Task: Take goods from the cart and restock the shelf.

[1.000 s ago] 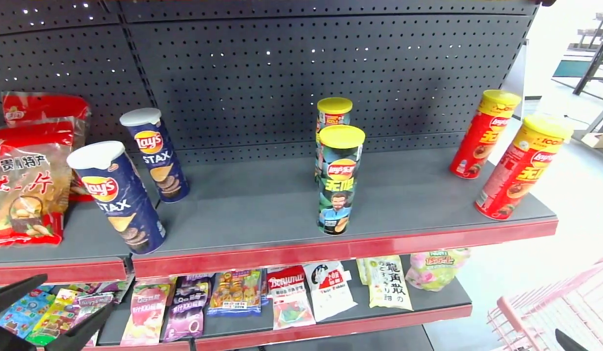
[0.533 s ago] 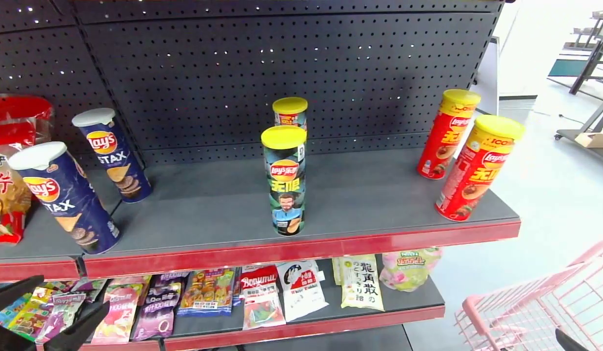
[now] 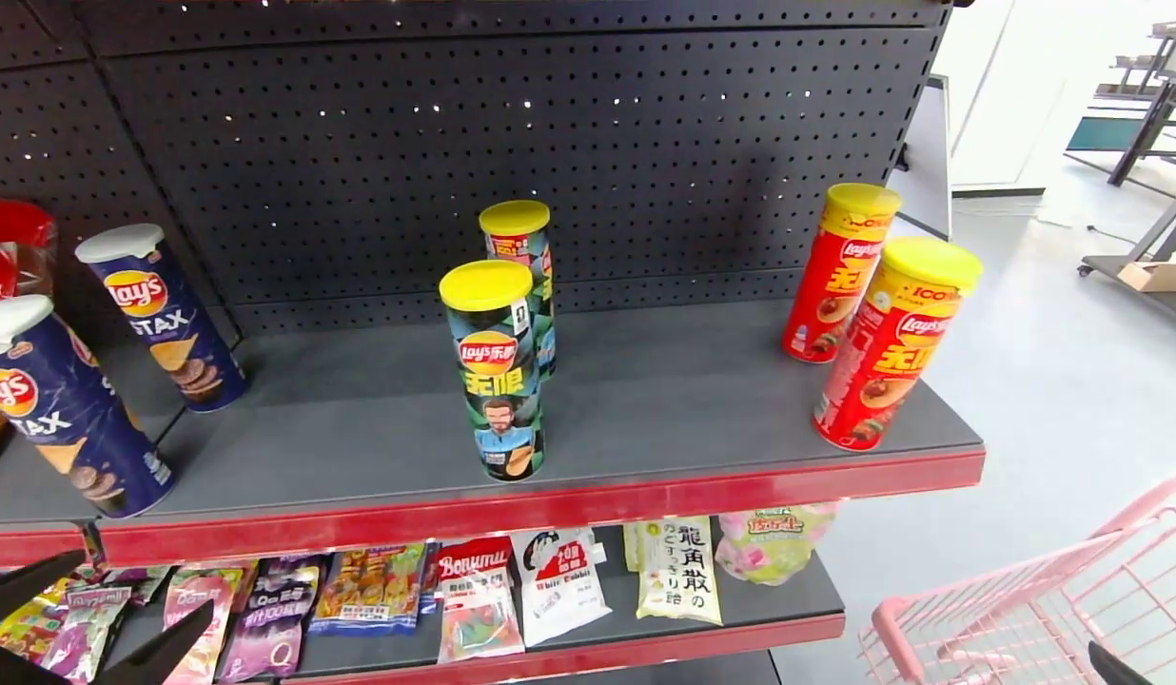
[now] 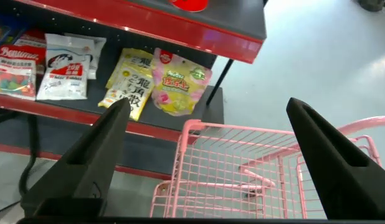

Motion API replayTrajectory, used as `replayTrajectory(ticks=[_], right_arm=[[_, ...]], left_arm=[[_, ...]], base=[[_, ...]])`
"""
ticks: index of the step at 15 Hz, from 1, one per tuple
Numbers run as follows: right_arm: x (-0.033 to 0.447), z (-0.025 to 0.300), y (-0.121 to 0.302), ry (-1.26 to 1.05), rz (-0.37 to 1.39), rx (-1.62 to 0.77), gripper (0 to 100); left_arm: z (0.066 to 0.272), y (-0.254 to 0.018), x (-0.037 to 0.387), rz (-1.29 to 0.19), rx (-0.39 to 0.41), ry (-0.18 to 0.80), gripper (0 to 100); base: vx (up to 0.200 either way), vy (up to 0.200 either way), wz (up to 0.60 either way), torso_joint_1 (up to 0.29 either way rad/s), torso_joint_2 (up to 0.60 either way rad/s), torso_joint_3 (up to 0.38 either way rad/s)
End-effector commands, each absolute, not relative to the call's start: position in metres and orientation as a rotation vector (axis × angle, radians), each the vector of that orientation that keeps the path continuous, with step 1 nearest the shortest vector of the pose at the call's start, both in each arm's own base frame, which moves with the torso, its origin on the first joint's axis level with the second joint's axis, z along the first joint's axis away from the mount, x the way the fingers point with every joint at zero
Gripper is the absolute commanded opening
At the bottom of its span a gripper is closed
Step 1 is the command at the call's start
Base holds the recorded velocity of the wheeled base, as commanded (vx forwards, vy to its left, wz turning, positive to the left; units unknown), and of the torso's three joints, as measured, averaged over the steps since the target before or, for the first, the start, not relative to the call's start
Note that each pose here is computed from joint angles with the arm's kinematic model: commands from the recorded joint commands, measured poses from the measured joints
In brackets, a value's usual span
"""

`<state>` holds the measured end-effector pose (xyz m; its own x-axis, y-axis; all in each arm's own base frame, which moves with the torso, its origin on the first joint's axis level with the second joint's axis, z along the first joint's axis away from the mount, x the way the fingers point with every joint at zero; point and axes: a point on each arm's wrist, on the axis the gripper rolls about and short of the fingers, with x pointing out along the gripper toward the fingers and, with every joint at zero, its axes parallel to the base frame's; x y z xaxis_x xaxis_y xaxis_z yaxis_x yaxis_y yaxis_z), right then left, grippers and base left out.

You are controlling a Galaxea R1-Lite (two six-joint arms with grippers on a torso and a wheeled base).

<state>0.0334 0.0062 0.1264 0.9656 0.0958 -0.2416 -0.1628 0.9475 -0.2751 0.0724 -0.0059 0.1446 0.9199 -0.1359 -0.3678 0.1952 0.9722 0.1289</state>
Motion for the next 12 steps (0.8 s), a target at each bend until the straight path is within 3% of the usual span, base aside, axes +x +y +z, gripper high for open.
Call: replayTrajectory(ticks=[1, 7, 10, 12], right_arm=[[0.034, 0.127, 0.006, 0.227, 0.134, -0.298, 100], [0.034, 0.129, 0.006, 0.215, 0.132, -0.287, 100], [0.027, 0.130, 0.004, 0.168, 0.110, -0.271, 100], [0.025, 0.136, 0.000, 0.148, 0.002, -0.265, 100]], left_arm=[[0.145, -0.006, 0.071, -0.171, 0.165, 0.357, 100], [0.142, -0.005, 0.061, -0.173, 0.166, 0.320, 100], [0.138, -0.005, 0.045, -0.169, 0.166, 0.252, 100], [0.130, -0.004, 0.030, -0.157, 0.163, 0.227, 100]], base=[[0.000, 0.000, 0.00, 0.000, 0.00, 0.000], [0.000, 0.000, 0.00, 0.000, 0.00, 0.000], [0.000, 0.000, 0.00, 0.000, 0.00, 0.000], [0.000, 0.000, 0.00, 0.000, 0.00, 0.000]])
